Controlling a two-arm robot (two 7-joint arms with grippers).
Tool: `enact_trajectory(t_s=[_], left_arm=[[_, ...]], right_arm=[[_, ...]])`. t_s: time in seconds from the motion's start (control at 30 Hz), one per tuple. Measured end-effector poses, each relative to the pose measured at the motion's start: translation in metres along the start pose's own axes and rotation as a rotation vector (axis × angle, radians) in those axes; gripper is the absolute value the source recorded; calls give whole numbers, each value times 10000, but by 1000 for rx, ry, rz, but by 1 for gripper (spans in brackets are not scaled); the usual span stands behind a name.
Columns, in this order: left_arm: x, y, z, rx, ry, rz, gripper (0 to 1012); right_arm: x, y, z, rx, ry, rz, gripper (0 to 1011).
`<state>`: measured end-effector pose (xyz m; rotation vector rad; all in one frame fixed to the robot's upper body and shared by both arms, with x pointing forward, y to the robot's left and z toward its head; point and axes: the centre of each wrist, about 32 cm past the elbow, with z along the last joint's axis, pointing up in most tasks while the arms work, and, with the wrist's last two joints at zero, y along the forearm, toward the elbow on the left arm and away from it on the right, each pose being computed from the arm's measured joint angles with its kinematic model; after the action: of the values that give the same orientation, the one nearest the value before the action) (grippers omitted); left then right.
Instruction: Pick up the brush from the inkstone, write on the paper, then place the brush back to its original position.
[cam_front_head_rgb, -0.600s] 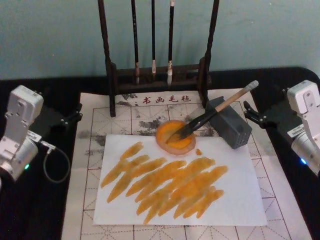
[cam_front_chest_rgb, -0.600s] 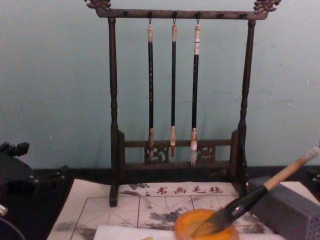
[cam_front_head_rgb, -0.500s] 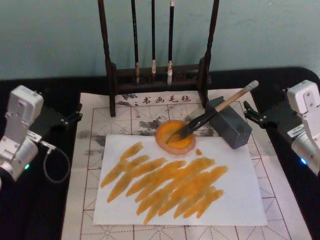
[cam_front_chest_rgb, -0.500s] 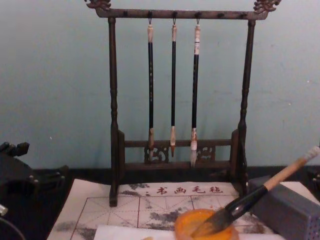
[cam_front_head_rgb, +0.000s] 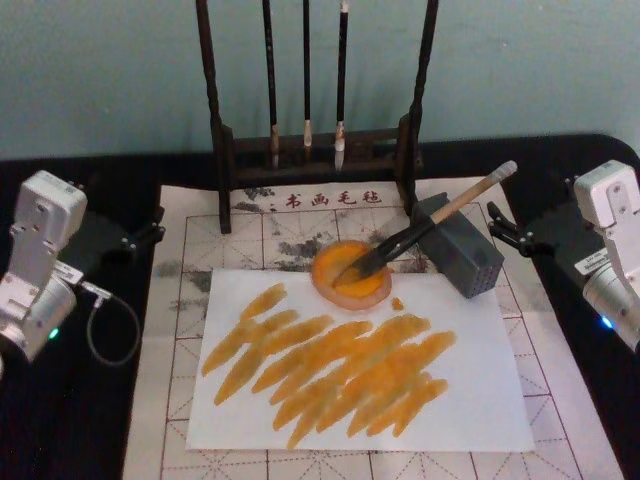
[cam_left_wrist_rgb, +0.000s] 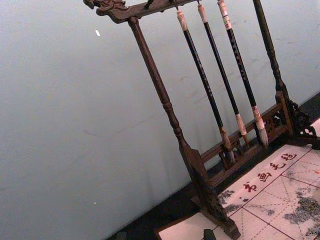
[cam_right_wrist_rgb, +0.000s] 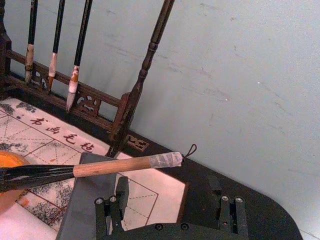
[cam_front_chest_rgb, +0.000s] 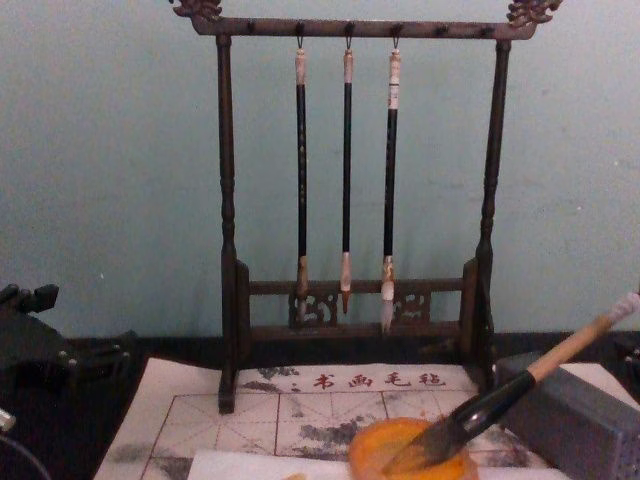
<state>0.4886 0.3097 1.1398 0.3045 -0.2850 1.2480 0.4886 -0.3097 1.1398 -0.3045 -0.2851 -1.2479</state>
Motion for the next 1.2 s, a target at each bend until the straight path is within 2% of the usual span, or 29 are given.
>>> enact_trajectory(t_s=[0.77, 1.0, 1.17, 1.2], left_arm=[[0, 0, 0, 0, 0, 0, 1001], [0, 0, 0, 0, 0, 0, 1001], [0, 0, 0, 0, 0, 0, 1001], [0, 0, 0, 0, 0, 0, 1001]], right_arm=[[6, 3, 4, 1, 3, -2, 1000], [33, -9, -3, 6, 57, 5, 1000], [63, -64, -27, 21, 134, 14, 1000], [80, -85, -34, 24, 164, 17, 1000]])
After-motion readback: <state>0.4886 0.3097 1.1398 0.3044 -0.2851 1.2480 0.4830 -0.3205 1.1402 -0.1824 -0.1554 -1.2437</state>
